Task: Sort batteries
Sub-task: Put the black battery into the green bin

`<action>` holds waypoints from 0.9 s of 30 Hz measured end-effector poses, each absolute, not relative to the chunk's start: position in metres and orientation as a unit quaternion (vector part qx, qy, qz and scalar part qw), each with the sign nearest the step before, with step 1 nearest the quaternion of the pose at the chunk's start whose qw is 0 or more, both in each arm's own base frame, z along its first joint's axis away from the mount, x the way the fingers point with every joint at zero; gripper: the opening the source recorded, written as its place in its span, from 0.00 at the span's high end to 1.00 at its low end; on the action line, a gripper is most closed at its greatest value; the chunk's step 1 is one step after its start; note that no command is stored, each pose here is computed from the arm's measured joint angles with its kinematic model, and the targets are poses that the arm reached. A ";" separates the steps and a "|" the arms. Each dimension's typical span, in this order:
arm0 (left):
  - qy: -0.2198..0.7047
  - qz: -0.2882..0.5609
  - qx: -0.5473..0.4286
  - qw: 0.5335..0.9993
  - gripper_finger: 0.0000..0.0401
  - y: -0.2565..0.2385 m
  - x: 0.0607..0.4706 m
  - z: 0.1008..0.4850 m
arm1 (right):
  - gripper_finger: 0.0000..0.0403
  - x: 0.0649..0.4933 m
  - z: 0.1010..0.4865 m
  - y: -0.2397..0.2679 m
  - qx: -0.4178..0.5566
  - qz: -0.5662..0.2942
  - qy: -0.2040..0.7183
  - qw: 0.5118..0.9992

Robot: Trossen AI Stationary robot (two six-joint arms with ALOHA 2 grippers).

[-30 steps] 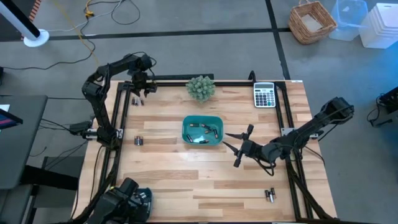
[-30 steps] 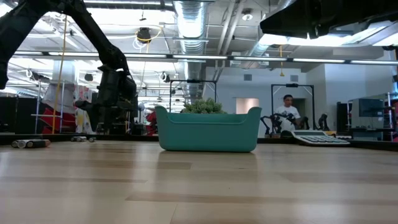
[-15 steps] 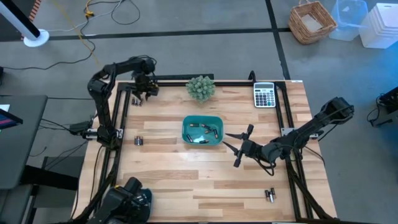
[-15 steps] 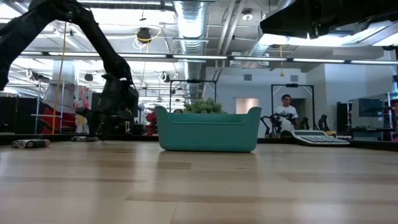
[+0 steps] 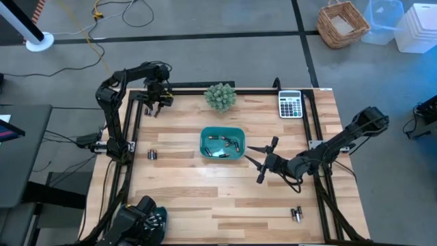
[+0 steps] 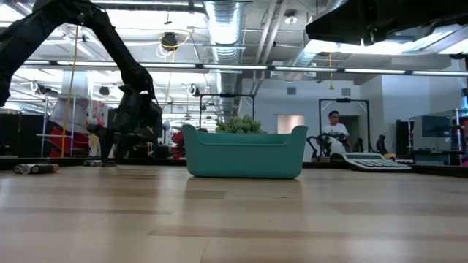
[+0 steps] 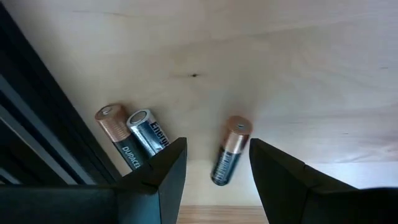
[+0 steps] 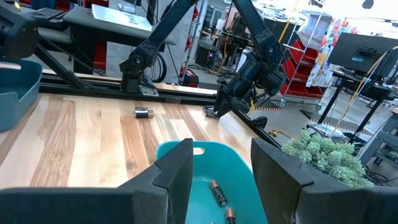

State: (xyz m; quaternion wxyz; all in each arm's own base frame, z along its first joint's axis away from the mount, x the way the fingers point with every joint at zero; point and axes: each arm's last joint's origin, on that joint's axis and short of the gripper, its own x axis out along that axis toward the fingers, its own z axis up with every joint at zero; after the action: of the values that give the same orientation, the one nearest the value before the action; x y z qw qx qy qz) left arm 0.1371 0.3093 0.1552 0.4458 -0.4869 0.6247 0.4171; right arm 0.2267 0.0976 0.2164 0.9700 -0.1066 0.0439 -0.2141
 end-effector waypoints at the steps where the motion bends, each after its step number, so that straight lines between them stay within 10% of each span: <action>1: 0.625 0.418 -0.486 0.446 0.58 0.309 0.137 0.155 | 0.56 0.227 0.216 0.098 -0.107 -0.214 0.044 0.970; 18: 0.638 0.404 -0.477 0.449 0.59 0.303 0.139 0.147 | 0.56 0.227 0.216 0.098 -0.107 -0.214 0.044 0.970; 27: 0.640 0.404 -0.470 0.453 0.79 0.304 0.138 0.147 | 0.56 0.227 0.216 0.098 -0.106 -0.214 0.044 0.970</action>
State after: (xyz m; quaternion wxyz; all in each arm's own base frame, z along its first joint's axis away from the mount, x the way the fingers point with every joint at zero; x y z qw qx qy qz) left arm 0.1379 0.3040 0.1465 0.4532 -0.4703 0.6402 0.4044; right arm 0.2267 0.0976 0.2165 0.9701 -0.1060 0.0435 -0.2141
